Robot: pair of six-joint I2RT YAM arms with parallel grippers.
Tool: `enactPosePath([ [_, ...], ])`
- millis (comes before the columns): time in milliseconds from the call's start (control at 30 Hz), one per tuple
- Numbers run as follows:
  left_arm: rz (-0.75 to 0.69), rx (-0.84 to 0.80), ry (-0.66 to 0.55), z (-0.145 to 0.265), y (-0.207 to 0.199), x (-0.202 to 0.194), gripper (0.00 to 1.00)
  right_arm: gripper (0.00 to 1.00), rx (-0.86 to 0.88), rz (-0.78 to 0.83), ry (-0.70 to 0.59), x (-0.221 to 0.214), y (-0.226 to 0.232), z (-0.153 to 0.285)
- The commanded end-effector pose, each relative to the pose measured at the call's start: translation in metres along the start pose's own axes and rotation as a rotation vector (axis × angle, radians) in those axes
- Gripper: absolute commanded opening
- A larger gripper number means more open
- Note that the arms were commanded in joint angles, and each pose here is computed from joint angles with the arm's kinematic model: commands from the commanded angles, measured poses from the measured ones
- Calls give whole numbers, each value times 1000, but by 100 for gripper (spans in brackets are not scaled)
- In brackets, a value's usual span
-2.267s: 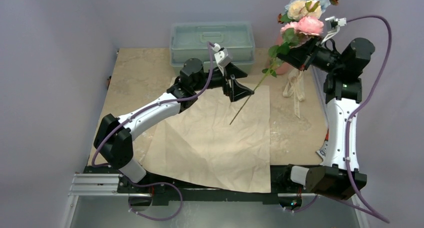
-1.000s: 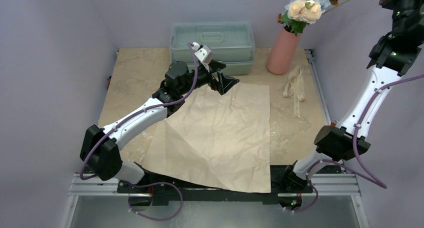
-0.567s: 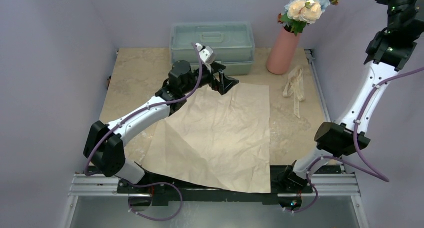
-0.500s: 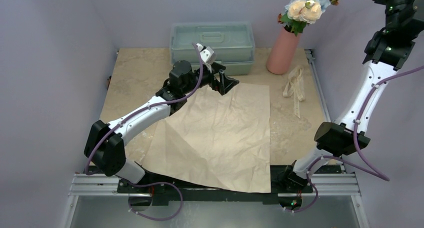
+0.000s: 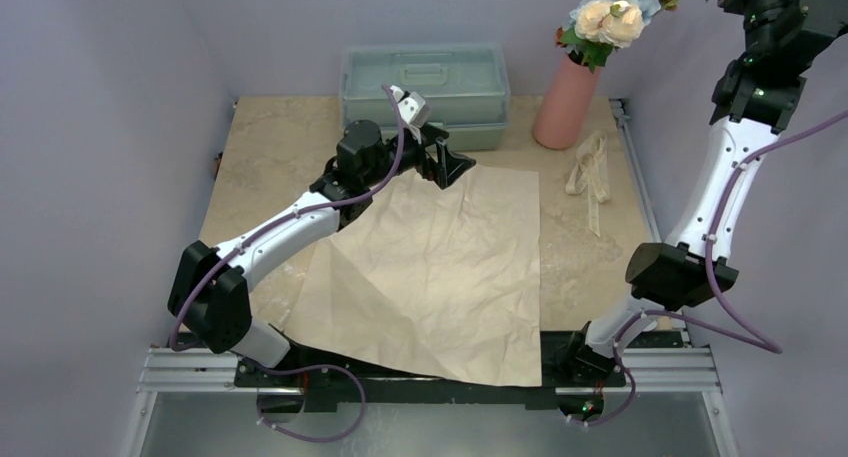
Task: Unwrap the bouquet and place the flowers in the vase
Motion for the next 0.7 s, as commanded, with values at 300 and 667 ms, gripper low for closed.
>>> enactPosePath([
  [300,-38,1,-38,1,3,10,100,0,0,34,38,-22,5,-8],
  [667,-40,21,-27,4,9,7,100,0,33,42,64,-43,26,-26],
])
Point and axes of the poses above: each gripper's point midway between its finger pads, its own z axis back along the fingers, its own y axis along the line the jaws close on, x = y × z, the point moved 8 cm from there along z, back along the fingers, and after that the axes turned 11 degrees about z, right-handed, at the moved point
